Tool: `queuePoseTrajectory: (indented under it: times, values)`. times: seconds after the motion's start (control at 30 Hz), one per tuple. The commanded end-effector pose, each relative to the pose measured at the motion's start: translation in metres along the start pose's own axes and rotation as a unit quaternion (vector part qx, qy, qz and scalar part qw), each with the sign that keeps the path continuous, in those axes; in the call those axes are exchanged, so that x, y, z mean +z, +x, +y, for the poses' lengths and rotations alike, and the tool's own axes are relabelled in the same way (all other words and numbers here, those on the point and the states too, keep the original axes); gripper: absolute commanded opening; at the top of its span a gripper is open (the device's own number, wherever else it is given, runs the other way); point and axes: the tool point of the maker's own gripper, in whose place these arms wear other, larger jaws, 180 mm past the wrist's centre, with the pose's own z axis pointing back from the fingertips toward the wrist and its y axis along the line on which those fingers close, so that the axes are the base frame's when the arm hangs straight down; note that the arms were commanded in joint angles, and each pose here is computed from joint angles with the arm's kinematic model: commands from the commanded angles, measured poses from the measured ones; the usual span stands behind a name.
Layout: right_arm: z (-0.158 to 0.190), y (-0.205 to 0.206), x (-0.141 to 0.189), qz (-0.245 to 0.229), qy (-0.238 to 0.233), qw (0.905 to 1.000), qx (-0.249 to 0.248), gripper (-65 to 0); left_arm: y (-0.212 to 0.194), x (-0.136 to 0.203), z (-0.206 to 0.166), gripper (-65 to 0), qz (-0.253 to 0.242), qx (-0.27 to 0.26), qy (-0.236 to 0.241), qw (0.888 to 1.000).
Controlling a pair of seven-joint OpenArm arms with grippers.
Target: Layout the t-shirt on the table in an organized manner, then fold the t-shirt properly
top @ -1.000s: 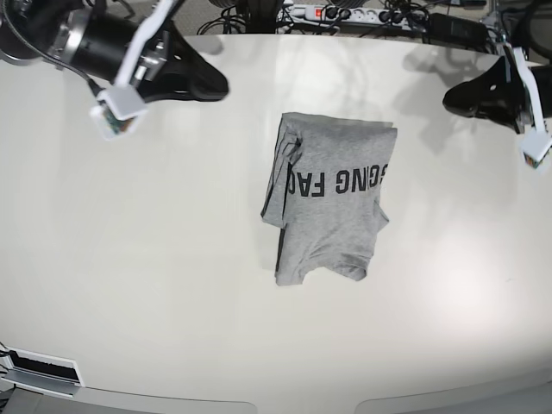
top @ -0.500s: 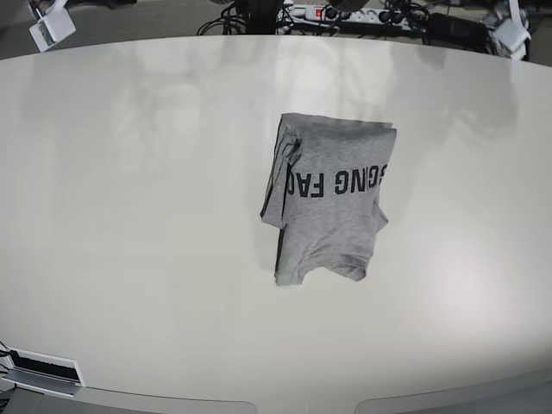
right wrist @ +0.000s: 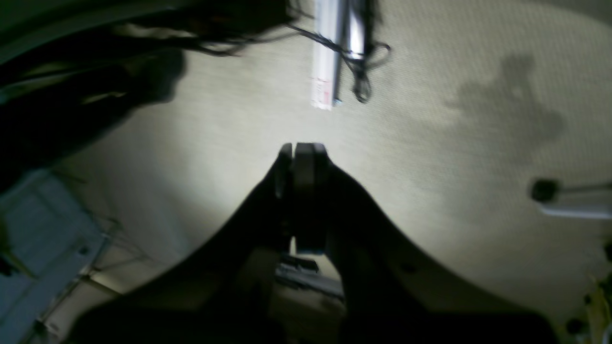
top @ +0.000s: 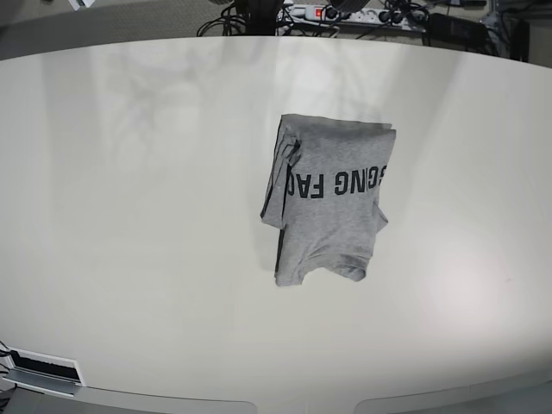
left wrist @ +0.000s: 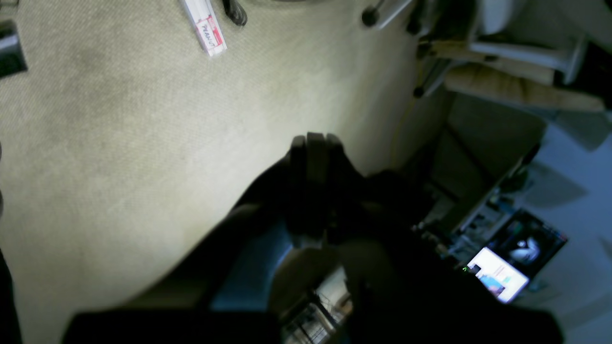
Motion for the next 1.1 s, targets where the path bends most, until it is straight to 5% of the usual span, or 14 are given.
queuePoseTrajectory:
  times: [0.0,0.13,0.27,0.47,0.63,0.77,1.07]
  values:
    - [-0.006,-0.008,-0.005,0.015,-0.004,0.9999,0.006,-65.0,-0.008,-0.005,0.008,-65.0,0.015,0.001,0.005,1.0]
    - [-0.021,-0.032,-0.043,0.05,-0.013,0.9986,0.014,-65.0,-0.032,-0.043,0.041,-65.0,0.054,-0.003,0.027,0.998]
    - [-0.022,-0.046,-0.074,0.047,-0.005,0.9983,0.034,-65.0,-0.037,-0.071,0.072,-65.0,0.031,-0.014,0.049,0.998]
    - [-0.039,-0.016,-0.107,0.016,-0.076,0.9942,0.074,-65.0,0.041,-0.099,0.123,-65.0,-0.104,0.039,0.163,0.98]
    - [-0.023,0.037,-0.127,-0.03,-0.093,0.9926,0.071,-65.0,0.123,-0.124,0.103,-65.0,-0.166,0.014,0.146,0.975]
    - [-0.009,0.07,-0.139,-0.056,-0.105,0.99,0.076,-65.0,0.172,-0.128,0.101,-65.0,-0.218,-0.016,0.191,0.957]
    - [0.011,0.111,-0.146,-0.078,-0.092,0.9865,0.111,-65.0,0.223,-0.125,0.091,-65.0,-0.25,-0.046,0.186,0.949]
